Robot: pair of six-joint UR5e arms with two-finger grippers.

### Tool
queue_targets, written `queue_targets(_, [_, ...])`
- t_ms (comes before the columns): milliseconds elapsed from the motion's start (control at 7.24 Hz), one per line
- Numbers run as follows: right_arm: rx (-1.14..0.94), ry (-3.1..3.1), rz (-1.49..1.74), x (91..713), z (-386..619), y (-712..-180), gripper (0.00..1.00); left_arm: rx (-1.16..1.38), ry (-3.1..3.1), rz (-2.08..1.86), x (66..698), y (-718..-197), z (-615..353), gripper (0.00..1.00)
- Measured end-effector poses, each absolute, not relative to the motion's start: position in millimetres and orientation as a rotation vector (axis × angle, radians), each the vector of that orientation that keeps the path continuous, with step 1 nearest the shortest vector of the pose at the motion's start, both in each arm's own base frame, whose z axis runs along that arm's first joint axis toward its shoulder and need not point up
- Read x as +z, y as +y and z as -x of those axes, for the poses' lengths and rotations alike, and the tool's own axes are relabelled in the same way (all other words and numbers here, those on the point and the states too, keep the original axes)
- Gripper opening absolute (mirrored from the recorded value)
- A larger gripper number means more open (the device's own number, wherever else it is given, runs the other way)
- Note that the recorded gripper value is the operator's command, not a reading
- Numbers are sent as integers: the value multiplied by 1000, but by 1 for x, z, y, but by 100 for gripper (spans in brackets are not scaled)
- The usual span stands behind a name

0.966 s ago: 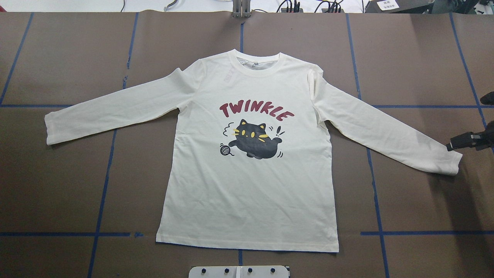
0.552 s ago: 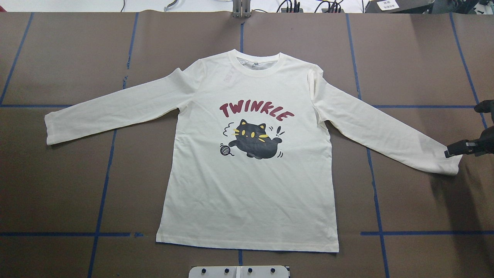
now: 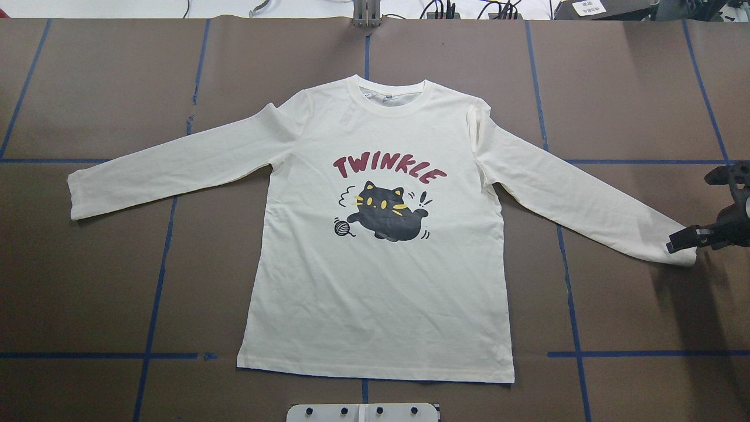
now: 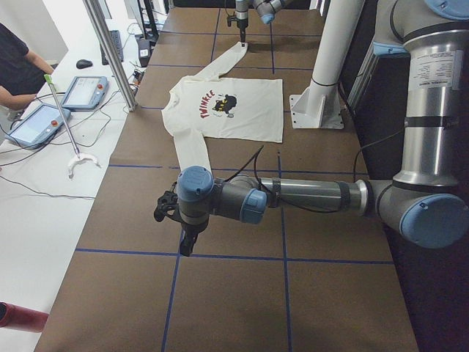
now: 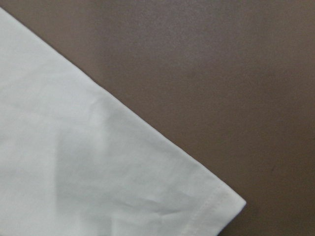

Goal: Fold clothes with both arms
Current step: 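Move the right gripper to the sleeve cuff nearest it and grasp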

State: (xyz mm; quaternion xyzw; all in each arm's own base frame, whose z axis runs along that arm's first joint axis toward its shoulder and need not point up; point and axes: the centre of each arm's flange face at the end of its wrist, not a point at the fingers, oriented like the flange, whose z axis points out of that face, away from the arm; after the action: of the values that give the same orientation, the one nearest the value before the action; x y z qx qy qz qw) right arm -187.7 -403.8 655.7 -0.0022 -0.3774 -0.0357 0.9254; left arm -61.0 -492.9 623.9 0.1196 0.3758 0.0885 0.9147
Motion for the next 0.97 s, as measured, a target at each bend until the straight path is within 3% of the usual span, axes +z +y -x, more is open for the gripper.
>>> queue_targets(138, [-76,-773,10,658,189,-403,85,183,774,-249,624,-493,61,100])
queue_targets(414, [-76,-769,22,664,190,-401,33,184,773,-251,623,-493,61,100])
queue_targets(552, [-76,-771,28,665,190,-400,17,185,773,-252,623,-493,61,100])
queue_targets(690, [-79,-778,31,664,191,-400,11,185,773,-253,623,-493,61,100])
queue_targets(966, [-85,-793,31,659,192,-401,9,186,773,-253,623,-493,61,100])
